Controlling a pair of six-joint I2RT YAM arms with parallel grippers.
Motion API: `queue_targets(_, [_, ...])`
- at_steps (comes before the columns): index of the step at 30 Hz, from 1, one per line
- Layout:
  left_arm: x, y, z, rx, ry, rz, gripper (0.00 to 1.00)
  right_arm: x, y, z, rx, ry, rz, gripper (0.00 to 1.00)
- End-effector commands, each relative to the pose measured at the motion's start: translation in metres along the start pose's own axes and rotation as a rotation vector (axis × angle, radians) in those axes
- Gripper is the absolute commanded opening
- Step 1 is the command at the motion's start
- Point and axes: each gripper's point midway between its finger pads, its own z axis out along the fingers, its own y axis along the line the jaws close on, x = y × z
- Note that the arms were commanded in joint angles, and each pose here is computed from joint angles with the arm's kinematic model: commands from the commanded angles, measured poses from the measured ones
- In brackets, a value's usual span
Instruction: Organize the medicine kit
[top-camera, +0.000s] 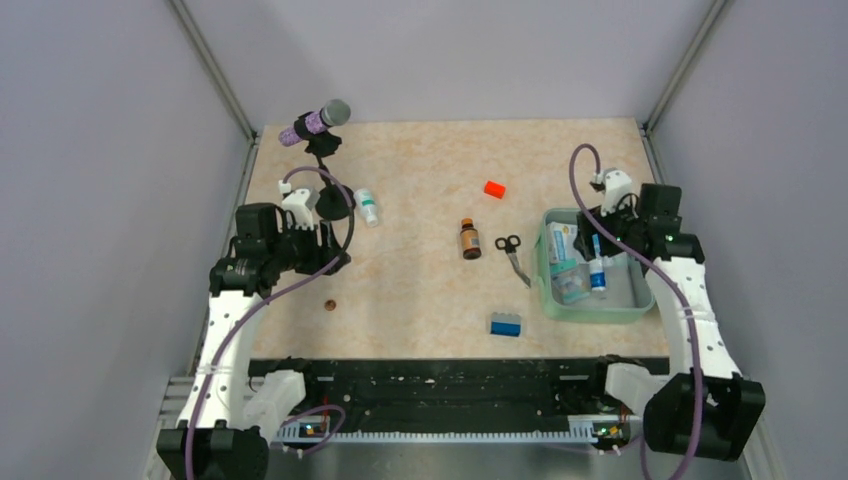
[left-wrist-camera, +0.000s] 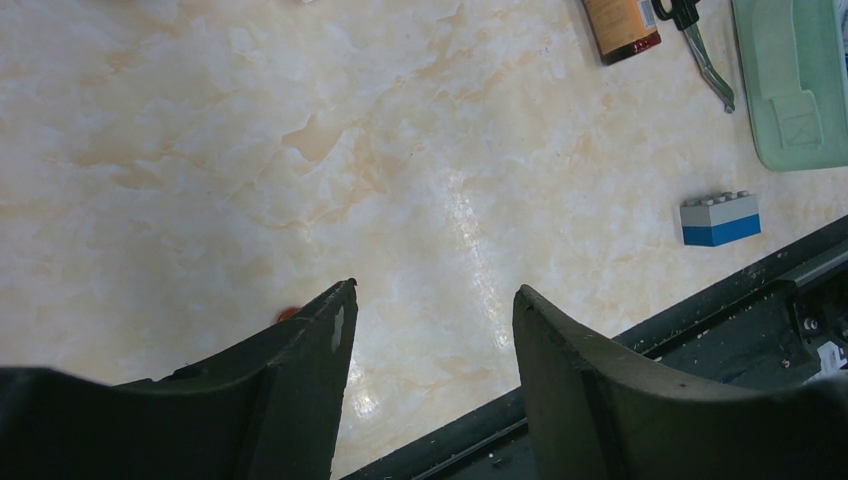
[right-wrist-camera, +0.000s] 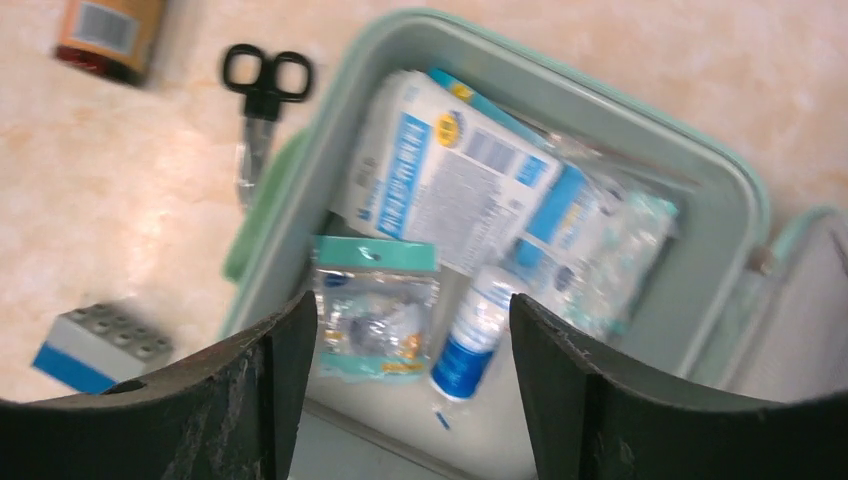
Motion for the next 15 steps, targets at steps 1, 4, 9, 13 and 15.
queue_targets(1, [-0.009,-0.004,-0.003,0.020,-0.054,0.030,0.63,-0.024,0.048,0.008,-0.138,-0.055,-0.063,0.70])
queue_targets(4, [-0.011,-0.006,-0.007,0.018,-0.065,0.041,0.63,-0.034,0.079,0.023,-0.219,-0.045,-0.060,0.70])
queue_targets(9, [-0.010,-0.007,-0.011,0.013,-0.067,0.052,0.63,-0.053,0.132,0.046,-0.439,0.022,0.072,0.88])
queue_targets(13, [-0.011,-0.007,-0.011,0.012,-0.067,0.052,0.63,-0.065,0.168,0.066,-0.504,0.057,0.039,0.95])
queue_targets(15, [-0.011,-0.006,-0.011,0.010,-0.066,0.051,0.63,-0.068,0.177,0.079,-0.487,0.068,0.020,0.95])
